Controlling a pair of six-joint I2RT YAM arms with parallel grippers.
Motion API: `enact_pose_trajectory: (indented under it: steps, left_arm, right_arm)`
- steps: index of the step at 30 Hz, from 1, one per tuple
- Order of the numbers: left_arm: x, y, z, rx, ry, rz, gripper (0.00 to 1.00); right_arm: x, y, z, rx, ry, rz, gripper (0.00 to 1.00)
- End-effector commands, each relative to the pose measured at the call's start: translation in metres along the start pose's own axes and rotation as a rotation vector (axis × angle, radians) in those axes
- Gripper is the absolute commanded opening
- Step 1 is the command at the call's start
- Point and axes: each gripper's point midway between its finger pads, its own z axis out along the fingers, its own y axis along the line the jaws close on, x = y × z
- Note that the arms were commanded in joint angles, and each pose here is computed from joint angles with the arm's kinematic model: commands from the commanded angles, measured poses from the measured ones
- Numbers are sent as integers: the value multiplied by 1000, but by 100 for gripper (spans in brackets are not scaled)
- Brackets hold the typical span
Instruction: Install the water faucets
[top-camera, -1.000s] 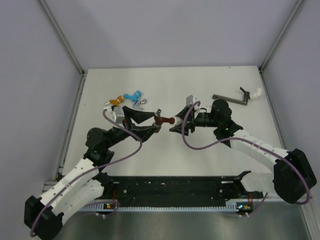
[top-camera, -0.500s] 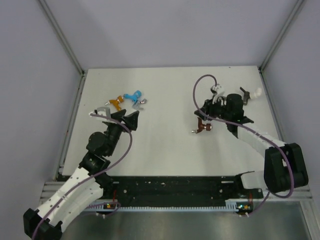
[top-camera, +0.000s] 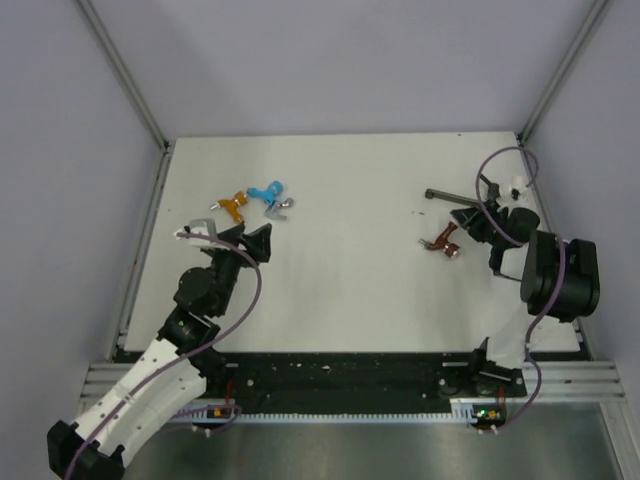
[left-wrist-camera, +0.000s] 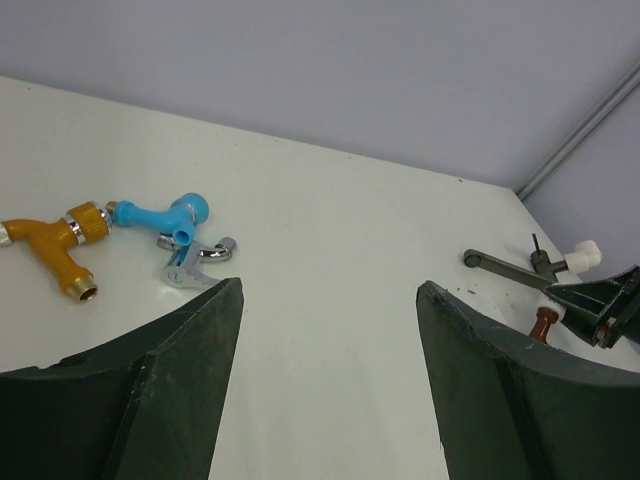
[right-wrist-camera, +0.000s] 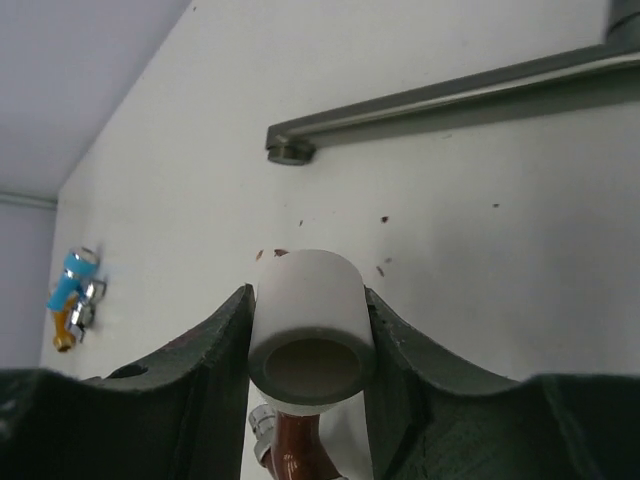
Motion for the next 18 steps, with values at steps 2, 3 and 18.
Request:
enact_pose_trajectory:
  steps: [2,3,18]
  left_arm:
    - [-13,15,-3,-107,-27,-67,78]
    - [-12,18,-4,-130,-21,-78,80]
    - [-4,36,-3,-256,175,-169,99]
  right_arm:
    - [-46,-20,-3,-101,-199,176,53]
    - [-48,-19,-5,-125,-201,192,98]
    - [-93,-34,-80,348,-216,-151,99]
